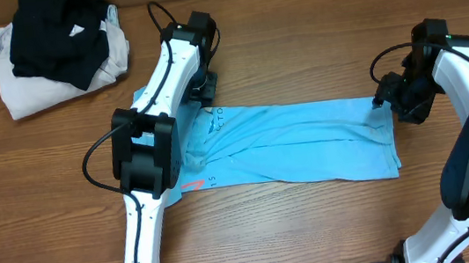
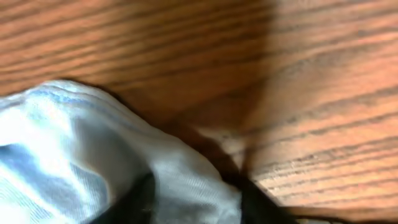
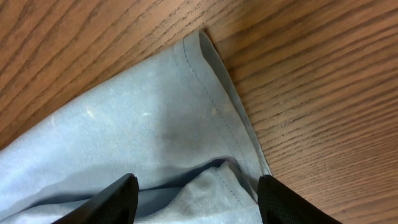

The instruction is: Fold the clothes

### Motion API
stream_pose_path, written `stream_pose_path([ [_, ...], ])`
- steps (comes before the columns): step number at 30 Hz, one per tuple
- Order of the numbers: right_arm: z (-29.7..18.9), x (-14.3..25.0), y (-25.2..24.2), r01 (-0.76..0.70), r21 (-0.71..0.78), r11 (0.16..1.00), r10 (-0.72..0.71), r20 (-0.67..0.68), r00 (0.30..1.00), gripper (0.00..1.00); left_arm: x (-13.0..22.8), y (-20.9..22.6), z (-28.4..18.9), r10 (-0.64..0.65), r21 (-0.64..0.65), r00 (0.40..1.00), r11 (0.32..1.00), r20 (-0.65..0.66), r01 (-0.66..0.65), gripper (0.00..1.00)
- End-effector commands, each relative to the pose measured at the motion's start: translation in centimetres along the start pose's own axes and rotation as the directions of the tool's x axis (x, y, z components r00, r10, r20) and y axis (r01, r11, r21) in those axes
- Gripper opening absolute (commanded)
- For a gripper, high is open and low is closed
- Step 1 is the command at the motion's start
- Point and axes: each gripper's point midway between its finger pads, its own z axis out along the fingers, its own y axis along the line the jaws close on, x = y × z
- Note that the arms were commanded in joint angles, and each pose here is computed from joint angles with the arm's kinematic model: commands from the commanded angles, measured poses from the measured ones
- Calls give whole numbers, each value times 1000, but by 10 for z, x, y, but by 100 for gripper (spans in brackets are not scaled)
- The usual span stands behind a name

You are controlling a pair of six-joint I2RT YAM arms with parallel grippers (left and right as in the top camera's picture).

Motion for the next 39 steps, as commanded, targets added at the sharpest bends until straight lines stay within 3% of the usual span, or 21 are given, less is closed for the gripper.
stream_pose_path([
  [1, -4, -1, 2, 2, -7, 1000, -2, 14, 1000, 65, 2, 12, 7, -55, -30, 998, 998, -10, 54, 22],
  [3, -4, -1, 2, 2, -7, 1000, -2, 14, 1000, 65, 2, 13, 7, -59, -30, 998, 998, -12, 58, 4],
  [8, -4, -1, 2, 2, -8, 1000, -2, 15, 1000, 65, 1, 27, -10, -111, -40, 994, 993, -6, 111, 4],
  [14, -4, -2, 2, 3, -9, 1000, -2, 17, 1000, 65, -6, 67, -72, -249, -76, 967, 964, 58, 253, 4],
  [17, -4, -1, 2, 3, -8, 1000, -3, 15, 1000, 65, 9, 90, -97, -310, -99, 950, 945, 33, 312, 4],
  [19, -4, -1, 2, 2, -8, 1000, -2, 14, 1000, 66, 22, 98, -98, -354, -115, 935, 930, -11, 350, 4],
  [26, -4, 2, 1, 5, -4, 1000, -5, 3, 1000, 67, 48, 82, -74, -314, -54, 935, 949, -167, 309, 4],
  [39, -4, 3, 0, 7, -2, 1000, -7, -4, 1000, 68, 134, 122, -80, -391, -328, 890, 893, -233, 306, 4],
])
